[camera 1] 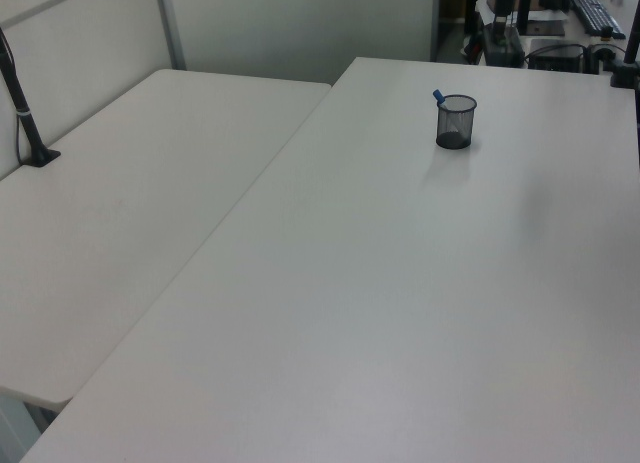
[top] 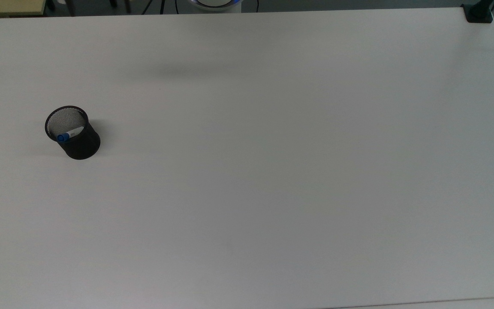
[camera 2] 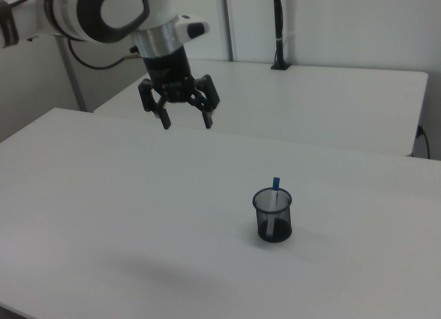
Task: Remove the marker
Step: 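Move the open gripper toward the black mesh pen cup, then lower the gripper over the cup and close on the blue-capped marker, then lift the marker up out of the pen cup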
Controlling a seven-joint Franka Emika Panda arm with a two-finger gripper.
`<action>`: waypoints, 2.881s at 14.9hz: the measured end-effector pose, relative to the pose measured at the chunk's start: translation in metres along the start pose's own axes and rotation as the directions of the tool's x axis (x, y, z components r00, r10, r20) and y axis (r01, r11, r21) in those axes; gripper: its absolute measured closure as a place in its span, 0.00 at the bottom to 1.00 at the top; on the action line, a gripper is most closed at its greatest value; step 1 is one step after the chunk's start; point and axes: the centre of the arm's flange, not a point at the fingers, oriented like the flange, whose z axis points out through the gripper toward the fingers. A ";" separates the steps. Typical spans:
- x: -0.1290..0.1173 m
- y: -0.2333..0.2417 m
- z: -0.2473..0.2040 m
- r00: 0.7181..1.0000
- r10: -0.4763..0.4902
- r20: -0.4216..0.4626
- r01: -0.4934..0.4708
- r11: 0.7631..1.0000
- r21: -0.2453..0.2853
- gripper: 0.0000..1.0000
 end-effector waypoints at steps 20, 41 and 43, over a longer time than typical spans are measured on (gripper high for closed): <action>0.047 0.099 0.209 0.947 0.208 -0.246 -0.230 0.971 -0.064 0.19; 0.045 0.089 0.077 0.927 0.222 -0.302 -0.244 0.969 -0.036 0.82; 0.045 0.068 0.060 0.949 0.200 -0.242 -0.206 0.978 0.000 0.82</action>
